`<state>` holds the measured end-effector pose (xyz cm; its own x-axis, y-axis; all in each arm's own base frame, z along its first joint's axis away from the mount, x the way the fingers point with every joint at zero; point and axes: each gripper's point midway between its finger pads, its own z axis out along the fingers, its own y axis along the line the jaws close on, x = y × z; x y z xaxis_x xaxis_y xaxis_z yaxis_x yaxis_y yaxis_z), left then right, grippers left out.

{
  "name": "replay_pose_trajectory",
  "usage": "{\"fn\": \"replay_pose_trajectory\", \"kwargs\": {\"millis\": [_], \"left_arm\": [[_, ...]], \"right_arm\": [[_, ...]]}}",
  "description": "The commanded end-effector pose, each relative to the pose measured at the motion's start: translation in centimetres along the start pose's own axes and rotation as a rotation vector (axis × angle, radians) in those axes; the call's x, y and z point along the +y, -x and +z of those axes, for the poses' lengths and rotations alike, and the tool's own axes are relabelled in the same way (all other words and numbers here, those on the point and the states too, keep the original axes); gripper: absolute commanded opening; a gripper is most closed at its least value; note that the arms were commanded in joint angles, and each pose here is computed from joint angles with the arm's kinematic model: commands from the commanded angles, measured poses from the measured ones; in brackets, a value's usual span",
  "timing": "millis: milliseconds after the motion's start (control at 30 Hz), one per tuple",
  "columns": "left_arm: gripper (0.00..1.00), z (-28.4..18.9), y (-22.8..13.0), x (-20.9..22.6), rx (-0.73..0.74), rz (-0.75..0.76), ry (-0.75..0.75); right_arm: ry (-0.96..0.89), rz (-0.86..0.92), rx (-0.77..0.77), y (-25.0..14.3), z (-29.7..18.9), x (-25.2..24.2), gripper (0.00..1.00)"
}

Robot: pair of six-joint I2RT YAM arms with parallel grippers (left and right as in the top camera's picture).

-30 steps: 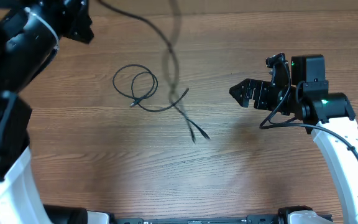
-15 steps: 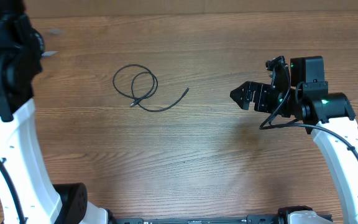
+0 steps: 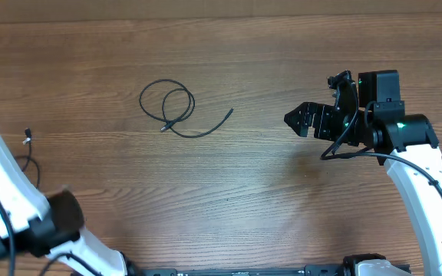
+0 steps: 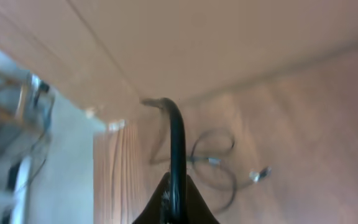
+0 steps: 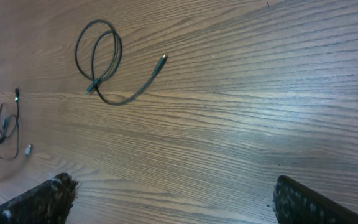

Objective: Untangle cables
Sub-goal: 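Pull the strand out of the coil toward the far left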

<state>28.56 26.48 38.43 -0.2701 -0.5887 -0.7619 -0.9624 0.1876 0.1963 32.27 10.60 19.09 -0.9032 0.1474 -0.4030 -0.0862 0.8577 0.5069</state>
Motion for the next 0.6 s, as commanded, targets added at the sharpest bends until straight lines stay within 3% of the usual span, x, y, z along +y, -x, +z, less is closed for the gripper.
{"fn": "replay_pose_trajectory", "kwargs": {"millis": [0, 167, 433, 567], "left_arm": [[0.05, 3.9, -3.7, -3.9, 0.225, 0.051, -0.113], [0.04, 5.8, -6.1, -5.5, 0.361, 0.084, -0.172], [0.04, 5.9, -6.0, -5.7, 0.358, 0.075, -0.185], [0.04, 4.6, -5.9, -8.8, 0.377, 0.125, -0.385]], "right_arm": [[-0.005, 0.0, -0.007, 0.2, -0.1, 0.0, 1.0], [-0.006, 0.002, -0.003, 0.1, -0.1, -0.1, 1.0], [-0.007, 0.003, -0.001, 0.0, -0.1, -0.1, 1.0], [-0.007, 0.003, -0.001, 0.0, -0.1, -0.1, 1.0]]}}
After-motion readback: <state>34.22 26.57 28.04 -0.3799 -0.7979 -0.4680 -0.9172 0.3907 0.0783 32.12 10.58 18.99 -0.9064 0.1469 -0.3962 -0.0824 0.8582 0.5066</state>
